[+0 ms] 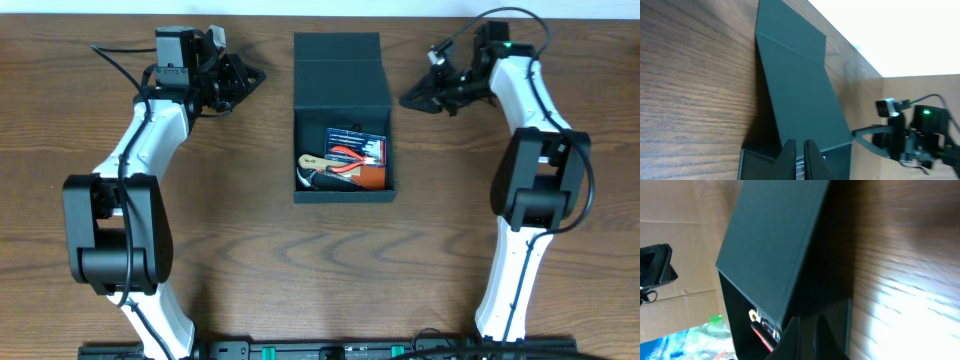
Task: Pack container
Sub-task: 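Raise both grippers to the box's upright lid edges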
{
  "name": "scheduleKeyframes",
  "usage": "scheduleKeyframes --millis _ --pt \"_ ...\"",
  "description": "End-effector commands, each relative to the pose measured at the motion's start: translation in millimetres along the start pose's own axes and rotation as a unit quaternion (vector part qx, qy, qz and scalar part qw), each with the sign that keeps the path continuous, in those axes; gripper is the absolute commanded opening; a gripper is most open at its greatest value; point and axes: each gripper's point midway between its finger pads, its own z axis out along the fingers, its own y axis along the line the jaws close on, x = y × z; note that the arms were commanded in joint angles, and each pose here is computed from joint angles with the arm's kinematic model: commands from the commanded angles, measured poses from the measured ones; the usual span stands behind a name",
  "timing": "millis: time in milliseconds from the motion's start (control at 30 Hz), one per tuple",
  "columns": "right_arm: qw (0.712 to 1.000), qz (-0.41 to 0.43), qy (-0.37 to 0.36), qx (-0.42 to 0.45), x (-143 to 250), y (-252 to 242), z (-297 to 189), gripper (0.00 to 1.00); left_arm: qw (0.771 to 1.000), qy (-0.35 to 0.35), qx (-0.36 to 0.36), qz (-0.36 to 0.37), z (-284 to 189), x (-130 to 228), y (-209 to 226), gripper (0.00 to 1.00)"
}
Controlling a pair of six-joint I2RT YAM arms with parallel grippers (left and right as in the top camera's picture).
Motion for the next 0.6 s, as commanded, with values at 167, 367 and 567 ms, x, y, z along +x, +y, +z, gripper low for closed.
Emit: scheduleKeyframes --millis 167,367,567 --pt "0.998 0.043 0.022 -0.031 3 -20 27 0.01 0.997 0.039 0.038 -0.059 13 5 11 0.06" --pt "0.999 0.026 0.006 -0.034 -7 -20 28 0.01 0.993 0.059 0.053 -0.085 25 11 20 0.06" --pt "0.999 0.027 -0.006 -0.036 -14 -18 28 0.01 0.986 0.077 0.083 -0.123 40 14 27 0.06"
